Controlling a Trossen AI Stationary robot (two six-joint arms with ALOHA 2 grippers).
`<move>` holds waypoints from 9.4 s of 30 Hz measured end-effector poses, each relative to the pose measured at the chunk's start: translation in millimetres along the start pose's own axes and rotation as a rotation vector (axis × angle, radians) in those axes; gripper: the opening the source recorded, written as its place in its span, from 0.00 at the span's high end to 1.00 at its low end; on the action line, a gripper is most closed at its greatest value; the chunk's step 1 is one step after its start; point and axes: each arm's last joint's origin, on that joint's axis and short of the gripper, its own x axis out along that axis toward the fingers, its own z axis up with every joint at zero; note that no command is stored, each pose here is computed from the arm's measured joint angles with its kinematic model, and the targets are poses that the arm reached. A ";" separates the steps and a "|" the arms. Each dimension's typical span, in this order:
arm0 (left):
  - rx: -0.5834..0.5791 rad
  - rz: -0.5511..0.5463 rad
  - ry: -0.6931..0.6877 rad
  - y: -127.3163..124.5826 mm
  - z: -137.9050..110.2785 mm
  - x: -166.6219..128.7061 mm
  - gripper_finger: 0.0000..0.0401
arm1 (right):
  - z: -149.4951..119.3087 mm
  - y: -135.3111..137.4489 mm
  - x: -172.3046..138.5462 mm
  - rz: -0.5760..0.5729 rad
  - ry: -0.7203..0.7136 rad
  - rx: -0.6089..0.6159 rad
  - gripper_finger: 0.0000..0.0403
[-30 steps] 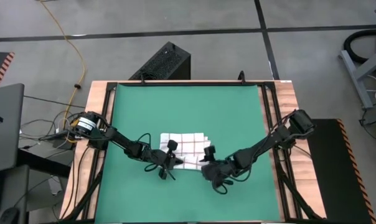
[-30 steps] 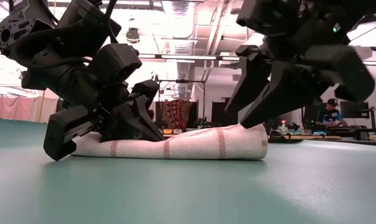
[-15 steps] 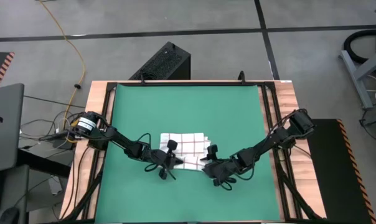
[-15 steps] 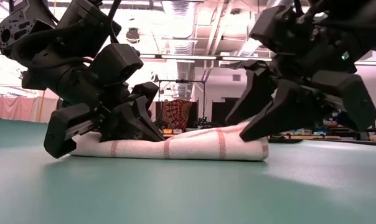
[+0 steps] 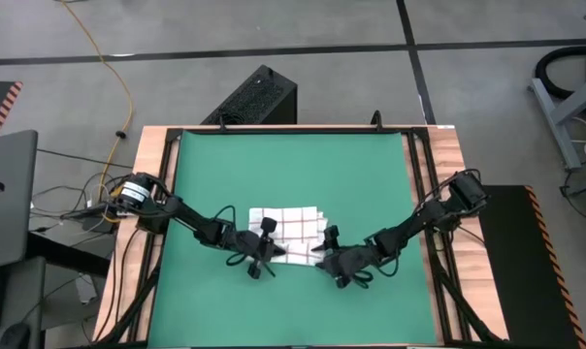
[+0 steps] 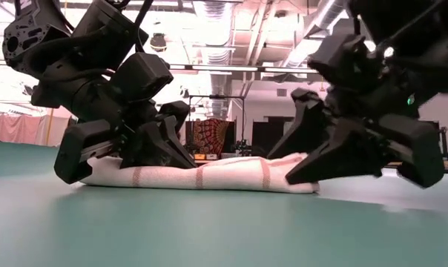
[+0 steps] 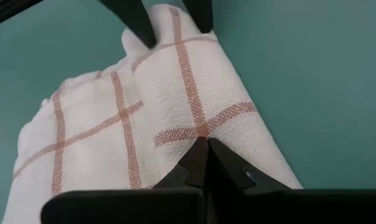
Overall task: Roll towel into tight, uniform cylinder
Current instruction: Roll the white towel
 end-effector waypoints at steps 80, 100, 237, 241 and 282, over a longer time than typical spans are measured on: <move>-0.072 0.035 -0.059 19.1 24.9 -32.2 1.00 | -18.9 -1.4 2.2 0.006 0.174 0.004 0.87; -0.162 0.206 -0.232 20.0 -25.5 -74.5 1.00 | -17.5 9.8 -2.7 0.042 0.169 0.074 0.87; -0.060 0.317 0.244 -0.2 -14.9 -63.5 1.00 | -13.9 -57.1 -11.2 0.070 0.274 1.357 0.85; -0.066 0.311 0.239 0.0 -16.6 -63.6 1.00 | -14.0 -57.2 -11.1 0.055 0.265 1.329 0.76; -0.088 0.285 0.260 -1.2 -20.1 -63.5 1.00 | 24.8 -42.8 -31.0 -0.214 -0.096 0.628 0.98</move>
